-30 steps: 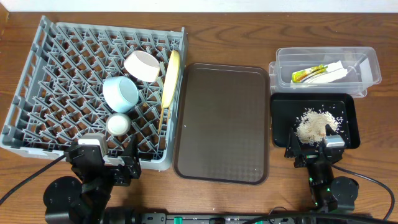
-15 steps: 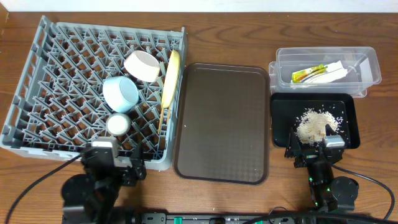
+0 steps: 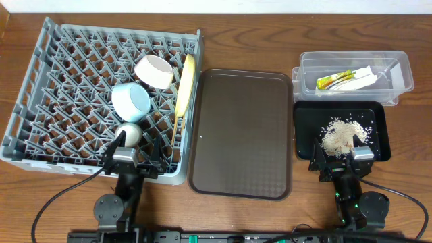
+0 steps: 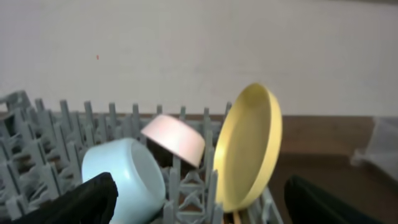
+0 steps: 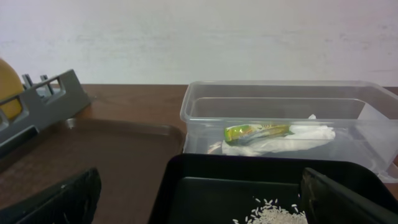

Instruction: Sort waste into correct bins and load items into the dishwasher

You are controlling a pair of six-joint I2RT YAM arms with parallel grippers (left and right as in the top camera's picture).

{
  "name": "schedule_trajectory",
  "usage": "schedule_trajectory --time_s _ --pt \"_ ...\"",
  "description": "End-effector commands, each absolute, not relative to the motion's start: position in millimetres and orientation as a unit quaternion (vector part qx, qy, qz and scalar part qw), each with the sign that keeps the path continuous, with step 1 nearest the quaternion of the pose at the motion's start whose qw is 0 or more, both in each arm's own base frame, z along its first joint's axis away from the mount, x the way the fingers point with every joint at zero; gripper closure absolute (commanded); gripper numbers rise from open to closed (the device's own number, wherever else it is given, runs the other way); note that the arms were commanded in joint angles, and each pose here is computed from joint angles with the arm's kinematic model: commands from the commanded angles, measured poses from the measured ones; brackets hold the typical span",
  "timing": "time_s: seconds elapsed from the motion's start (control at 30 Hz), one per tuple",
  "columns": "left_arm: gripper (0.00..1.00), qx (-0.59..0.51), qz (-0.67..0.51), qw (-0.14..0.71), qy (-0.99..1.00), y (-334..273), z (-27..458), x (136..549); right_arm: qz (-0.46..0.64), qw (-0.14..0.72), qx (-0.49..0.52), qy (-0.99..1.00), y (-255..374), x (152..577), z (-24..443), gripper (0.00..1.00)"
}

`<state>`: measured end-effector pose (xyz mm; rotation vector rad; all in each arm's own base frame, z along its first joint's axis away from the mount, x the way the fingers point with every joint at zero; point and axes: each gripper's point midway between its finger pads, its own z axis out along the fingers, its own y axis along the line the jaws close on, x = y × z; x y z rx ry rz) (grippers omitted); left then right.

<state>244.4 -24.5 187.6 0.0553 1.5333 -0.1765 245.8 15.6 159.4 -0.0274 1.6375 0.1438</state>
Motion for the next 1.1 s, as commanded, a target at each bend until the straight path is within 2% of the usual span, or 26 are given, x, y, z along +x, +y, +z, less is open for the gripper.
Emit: schedule_trajectory --time_s 0.0,0.17,1.07 --pt "0.11 0.03 -0.066 0.708 0.702 -23.0 177.4 245.2 0.068 0.681 -0.017 0.729 18.0 245.2 159.6 0.01" --pt "0.11 0.024 -0.068 0.651 0.756 -22.7 139.4 242.9 0.068 0.681 -0.017 0.729 18.0 245.2 159.6 0.01" --pt "0.11 0.022 -0.068 0.639 0.766 -22.4 132.3 244.0 0.068 0.681 -0.017 0.729 18.0 245.2 159.6 0.01"
